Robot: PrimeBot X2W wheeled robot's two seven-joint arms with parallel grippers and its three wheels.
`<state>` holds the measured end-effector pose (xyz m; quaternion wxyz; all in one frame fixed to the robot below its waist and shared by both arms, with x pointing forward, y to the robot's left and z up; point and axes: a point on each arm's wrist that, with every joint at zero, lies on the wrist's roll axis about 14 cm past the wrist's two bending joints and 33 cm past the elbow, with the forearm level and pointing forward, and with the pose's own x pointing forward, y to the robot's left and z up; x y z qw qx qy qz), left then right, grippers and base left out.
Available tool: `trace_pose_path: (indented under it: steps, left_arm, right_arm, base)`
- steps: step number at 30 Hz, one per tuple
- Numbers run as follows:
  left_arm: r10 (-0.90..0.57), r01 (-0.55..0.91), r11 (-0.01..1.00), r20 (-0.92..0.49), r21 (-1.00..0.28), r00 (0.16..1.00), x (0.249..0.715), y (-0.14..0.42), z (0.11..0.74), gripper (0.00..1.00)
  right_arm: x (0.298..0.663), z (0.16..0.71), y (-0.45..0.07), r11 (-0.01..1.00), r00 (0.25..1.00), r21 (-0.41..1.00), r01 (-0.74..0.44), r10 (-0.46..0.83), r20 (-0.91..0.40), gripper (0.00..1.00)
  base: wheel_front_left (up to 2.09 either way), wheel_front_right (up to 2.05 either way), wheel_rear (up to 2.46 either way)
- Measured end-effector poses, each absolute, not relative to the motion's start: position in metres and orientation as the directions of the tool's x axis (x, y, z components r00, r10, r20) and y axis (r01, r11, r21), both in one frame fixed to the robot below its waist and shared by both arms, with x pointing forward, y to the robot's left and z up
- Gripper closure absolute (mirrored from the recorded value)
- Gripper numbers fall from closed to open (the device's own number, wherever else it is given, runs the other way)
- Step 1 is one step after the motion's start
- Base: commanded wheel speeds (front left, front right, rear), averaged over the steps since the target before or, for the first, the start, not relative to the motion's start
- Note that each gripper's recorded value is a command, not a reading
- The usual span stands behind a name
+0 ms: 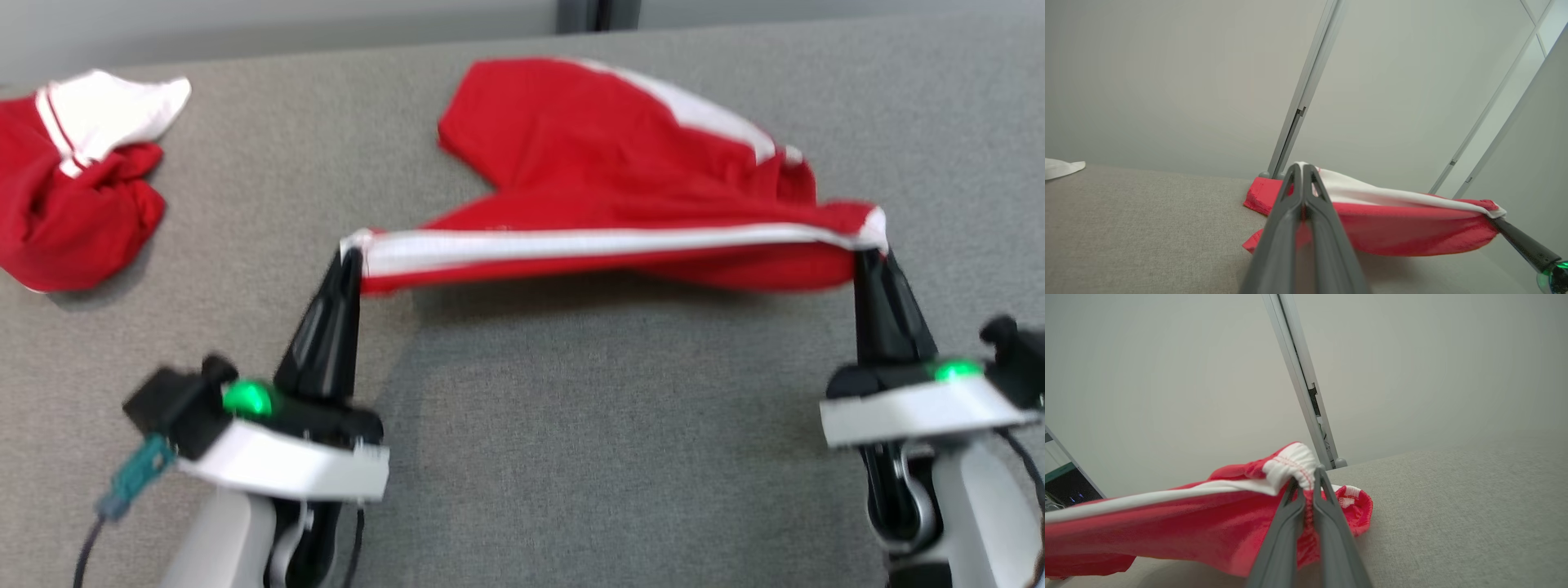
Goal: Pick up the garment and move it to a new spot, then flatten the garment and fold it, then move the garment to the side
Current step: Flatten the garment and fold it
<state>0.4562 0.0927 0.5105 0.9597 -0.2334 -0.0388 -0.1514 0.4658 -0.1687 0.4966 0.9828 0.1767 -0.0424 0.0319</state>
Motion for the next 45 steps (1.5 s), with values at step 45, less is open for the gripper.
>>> trace_pose_path:
  steps: [45]
  left_arm:
    - [-0.464, 0.445, 0.842, 0.012, -0.307, 0.886, 0.475, 0.026, 0.481, 1.0]
  right_arm:
    - [0.383, 0.432, -0.205, 0.913, 0.988, 0.389, 0.12, -0.071, -0.139, 1.0]
  base:
    - [0.0, 0.0, 0.0]
